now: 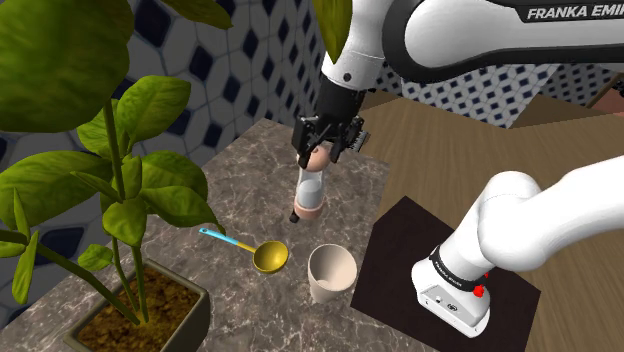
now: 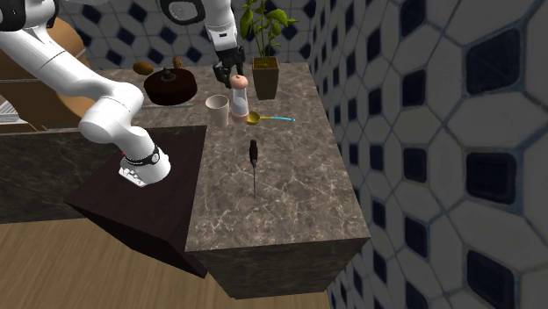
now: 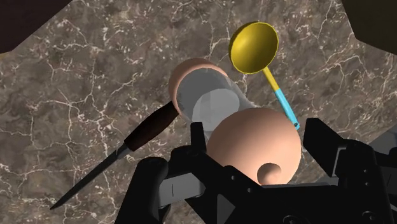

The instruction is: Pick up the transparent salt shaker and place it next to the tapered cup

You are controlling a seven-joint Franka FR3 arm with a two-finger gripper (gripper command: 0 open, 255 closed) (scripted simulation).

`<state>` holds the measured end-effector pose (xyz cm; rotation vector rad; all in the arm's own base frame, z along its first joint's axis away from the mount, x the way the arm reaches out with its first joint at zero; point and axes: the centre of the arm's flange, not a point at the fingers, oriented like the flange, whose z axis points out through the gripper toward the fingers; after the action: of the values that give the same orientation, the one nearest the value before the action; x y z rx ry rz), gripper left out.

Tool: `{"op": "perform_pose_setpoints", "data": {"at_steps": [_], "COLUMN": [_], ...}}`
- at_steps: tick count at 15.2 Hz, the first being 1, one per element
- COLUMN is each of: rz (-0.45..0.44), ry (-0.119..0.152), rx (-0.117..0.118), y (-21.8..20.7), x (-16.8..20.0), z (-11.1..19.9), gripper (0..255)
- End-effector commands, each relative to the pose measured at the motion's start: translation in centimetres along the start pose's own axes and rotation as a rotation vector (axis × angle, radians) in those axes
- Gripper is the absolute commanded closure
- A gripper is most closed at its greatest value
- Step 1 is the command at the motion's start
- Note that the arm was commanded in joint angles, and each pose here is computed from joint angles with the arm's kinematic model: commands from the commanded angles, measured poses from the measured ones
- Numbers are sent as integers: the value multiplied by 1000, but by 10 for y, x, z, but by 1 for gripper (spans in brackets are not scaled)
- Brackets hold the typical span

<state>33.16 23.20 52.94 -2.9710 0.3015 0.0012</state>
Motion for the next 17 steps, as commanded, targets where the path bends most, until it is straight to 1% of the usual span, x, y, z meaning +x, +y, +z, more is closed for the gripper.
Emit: {"op": "perform_pose_setpoints", "data": {"at_steps": [1, 17], "rz": [0, 0], "ry": [1, 1], "rx": [0, 0], "y": [2, 15], "x": [-1, 0], "z": [11, 95], "gripper": [255, 255]}}
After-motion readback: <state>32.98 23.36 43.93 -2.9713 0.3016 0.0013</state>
